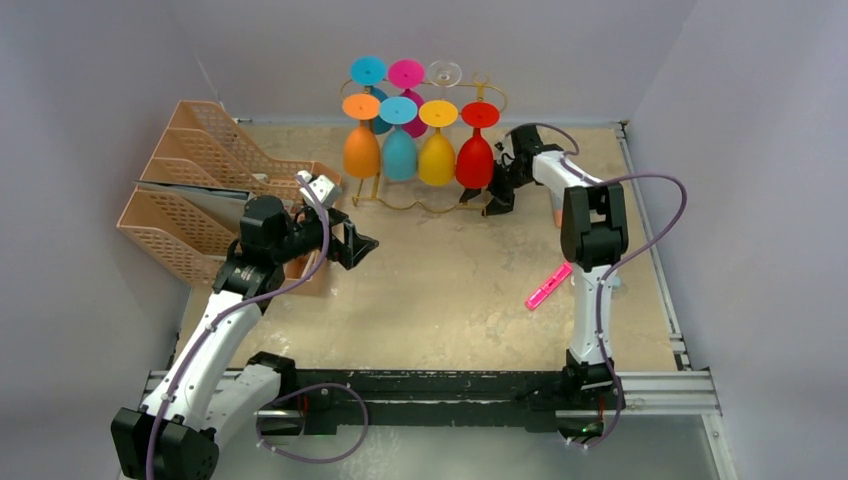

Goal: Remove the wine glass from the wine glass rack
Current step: Move the wine rack to the center of the board.

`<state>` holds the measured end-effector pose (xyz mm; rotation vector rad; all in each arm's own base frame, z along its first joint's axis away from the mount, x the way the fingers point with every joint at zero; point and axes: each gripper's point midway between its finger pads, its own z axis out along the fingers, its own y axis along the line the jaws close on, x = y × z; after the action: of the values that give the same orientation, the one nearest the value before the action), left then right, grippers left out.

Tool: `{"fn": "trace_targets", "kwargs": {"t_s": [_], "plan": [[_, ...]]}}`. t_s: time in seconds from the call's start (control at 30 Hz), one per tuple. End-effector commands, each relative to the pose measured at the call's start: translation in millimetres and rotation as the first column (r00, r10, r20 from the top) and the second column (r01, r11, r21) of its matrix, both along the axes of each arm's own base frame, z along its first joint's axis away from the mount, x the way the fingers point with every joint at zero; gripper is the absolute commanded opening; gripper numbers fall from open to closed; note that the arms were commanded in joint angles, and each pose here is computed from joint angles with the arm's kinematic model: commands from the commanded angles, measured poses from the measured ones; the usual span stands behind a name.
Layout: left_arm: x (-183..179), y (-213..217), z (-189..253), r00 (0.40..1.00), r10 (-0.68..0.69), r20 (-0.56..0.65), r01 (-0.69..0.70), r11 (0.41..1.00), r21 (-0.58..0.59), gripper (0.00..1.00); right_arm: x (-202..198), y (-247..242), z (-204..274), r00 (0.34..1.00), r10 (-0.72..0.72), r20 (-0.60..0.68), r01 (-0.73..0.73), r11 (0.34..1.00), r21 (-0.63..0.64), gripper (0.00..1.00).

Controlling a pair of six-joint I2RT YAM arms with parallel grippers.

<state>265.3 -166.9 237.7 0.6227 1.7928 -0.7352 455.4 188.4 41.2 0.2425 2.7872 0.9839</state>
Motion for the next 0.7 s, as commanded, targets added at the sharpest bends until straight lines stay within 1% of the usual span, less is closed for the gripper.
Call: {"fn": "trace_targets", "kwargs": {"t_s": [0.0, 0.07, 0.27, 0.43, 0.67], "plan": [[3, -1, 20, 0.997, -0.014, 0.072, 0.013, 1.0, 0.004, 1.0, -43, -42, -38, 0.991, 0.003, -0.133, -0.035, 0.97, -0.24, 0.82], [2, 0, 21, 0.997, -0.015, 0.077, 0.014, 1.0, 0.009, 1.0, -49, -53, -38, 0.991, -0.012, -0.133, -0.026, 0.961, -0.277, 0.82], [1, 0, 17, 0.997, -0.022, 0.071, 0.02, 1.0, 0.022, 1.0, -73, -72, -38, 0.989, -0.009, -0.146, -0.036, 0.952, -0.304, 0.82], [0, -2, 14, 0.994, -0.061, 0.092, 0.057, 0.997, 0.047, 1.0, -90, -90, -36, 0.988, -0.024, -0.15, -0.021, 0.956, -0.294, 0.82], [-4, -13, -3, 0.986, -0.154, 0.058, 0.151, 0.987, 0.045, 1.0, -96, -111, -30, 0.987, -0.056, -0.147, 0.017, 0.967, -0.255, 0.83]]}}
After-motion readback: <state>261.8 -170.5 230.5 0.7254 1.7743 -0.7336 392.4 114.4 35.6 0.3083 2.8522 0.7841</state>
